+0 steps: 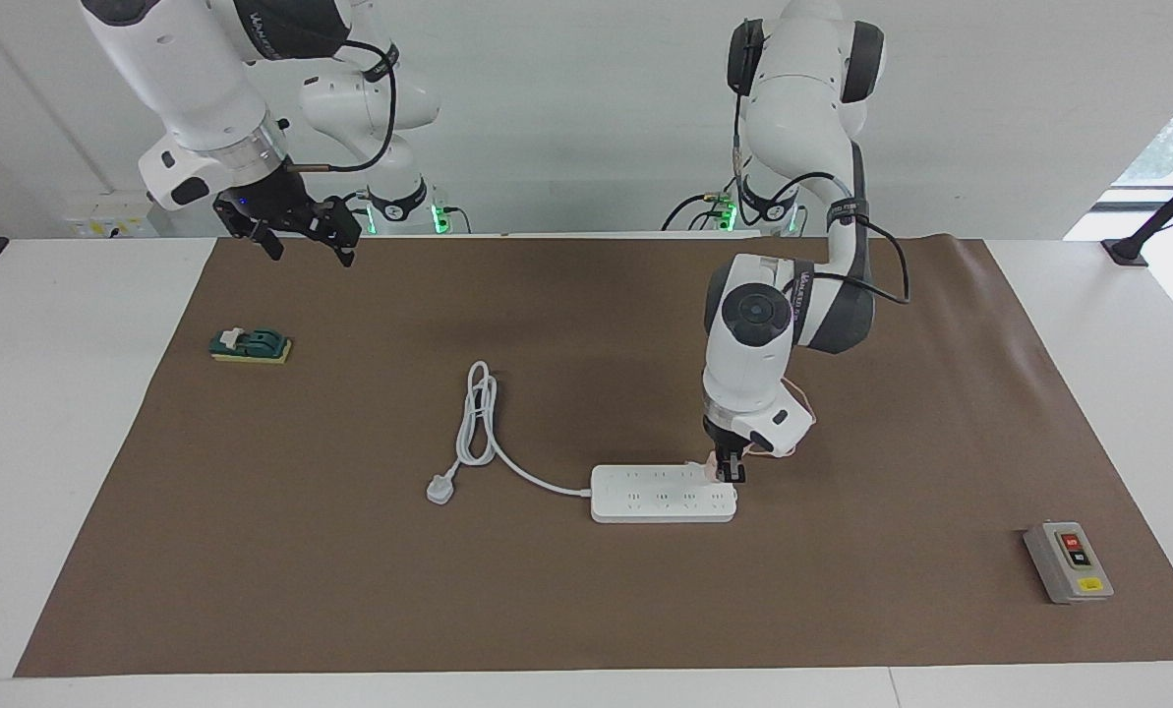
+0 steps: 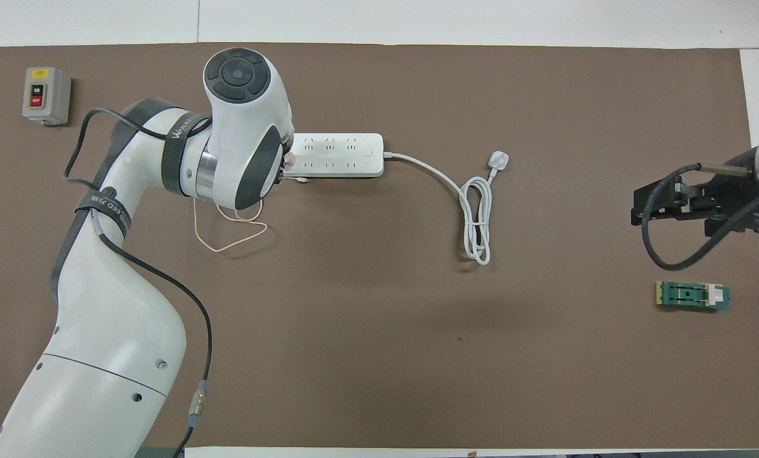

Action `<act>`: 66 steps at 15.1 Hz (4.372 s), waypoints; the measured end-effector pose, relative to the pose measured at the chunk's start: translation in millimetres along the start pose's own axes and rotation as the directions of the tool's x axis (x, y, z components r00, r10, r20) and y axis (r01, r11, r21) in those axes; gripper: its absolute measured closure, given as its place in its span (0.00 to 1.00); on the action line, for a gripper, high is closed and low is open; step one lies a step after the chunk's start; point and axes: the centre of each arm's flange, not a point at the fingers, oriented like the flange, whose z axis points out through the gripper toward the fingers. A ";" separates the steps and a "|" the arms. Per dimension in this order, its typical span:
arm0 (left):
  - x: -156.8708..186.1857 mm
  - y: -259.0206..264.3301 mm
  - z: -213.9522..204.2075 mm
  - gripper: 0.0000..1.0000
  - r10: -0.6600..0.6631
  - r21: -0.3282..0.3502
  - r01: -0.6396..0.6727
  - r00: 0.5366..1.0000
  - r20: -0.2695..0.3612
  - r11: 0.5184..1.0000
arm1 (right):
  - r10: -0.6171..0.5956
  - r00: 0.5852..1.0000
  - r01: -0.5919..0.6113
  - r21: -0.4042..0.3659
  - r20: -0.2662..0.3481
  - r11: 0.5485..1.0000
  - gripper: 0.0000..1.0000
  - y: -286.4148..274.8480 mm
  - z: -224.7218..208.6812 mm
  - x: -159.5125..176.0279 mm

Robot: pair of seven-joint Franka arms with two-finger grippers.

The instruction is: Plug charger into power strip

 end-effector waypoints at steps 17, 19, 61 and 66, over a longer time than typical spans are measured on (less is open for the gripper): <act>-1.1 -5.9 0.4 0.69 0.014 -0.025 -0.014 1.000 -0.005 1.000 | 0.000 1.000 0.000 0.000 0.000 1.000 0.00 0.0 0.0 0.0; -2.1 -6.2 0.4 0.69 0.018 -0.026 -0.018 1.000 -0.009 0.999 | 0.000 1.000 0.000 0.000 0.000 1.000 0.00 0.0 0.0 0.0; 27.2 1.7 -54.7 0.00 0.166 -0.025 -0.165 0.985 0.040 0.986 | 0.000 1.000 0.000 0.000 0.000 1.000 0.00 0.0 -0.1 0.0; 82.1 -10.6 -123.8 0.00 0.339 -0.036 -0.338 0.939 0.060 0.941 | 0.000 1.000 0.000 0.000 0.000 1.000 0.00 0.0 -0.1 0.0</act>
